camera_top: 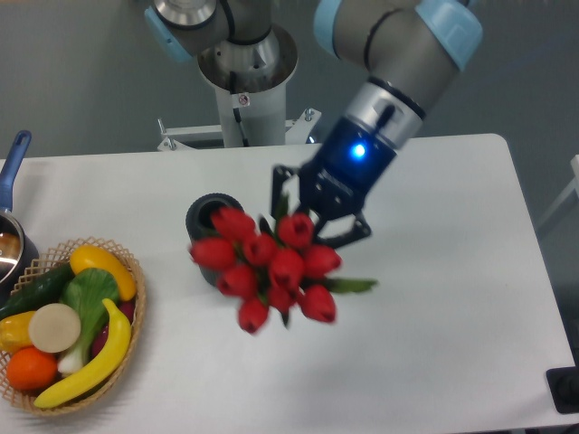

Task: Insert the flowers into the vase
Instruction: 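Carry the tulips over the grey vase and lower stems into it, then push the tulip stems down deeper into the vase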

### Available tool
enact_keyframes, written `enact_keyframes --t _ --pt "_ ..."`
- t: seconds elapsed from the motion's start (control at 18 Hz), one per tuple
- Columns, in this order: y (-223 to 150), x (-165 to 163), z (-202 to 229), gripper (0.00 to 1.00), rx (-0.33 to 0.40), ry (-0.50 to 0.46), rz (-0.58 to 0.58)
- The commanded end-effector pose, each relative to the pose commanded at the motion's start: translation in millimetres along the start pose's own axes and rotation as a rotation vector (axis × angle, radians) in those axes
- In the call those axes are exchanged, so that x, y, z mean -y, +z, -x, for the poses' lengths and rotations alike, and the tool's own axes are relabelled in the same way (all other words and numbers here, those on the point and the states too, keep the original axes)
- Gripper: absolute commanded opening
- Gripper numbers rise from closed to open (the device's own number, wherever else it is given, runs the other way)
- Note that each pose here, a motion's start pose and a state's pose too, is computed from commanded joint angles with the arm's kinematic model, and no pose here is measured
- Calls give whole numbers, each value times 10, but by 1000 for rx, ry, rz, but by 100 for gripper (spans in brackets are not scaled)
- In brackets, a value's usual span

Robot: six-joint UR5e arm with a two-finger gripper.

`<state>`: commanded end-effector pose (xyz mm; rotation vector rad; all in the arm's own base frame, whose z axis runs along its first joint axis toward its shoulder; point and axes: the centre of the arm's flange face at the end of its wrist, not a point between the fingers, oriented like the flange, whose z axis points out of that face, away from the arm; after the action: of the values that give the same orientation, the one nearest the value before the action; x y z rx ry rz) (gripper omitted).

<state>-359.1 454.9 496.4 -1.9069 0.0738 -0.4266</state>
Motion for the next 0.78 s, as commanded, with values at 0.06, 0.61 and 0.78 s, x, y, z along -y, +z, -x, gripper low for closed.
enact_keyframes --t 0.06,0.61,0.78 --pt "10 -86 -144 0 -18 34 -34" --pt "-144 -677 -646 0 -85 59 -163" --pt "-149 -731 -640 2 -82 65 -164"
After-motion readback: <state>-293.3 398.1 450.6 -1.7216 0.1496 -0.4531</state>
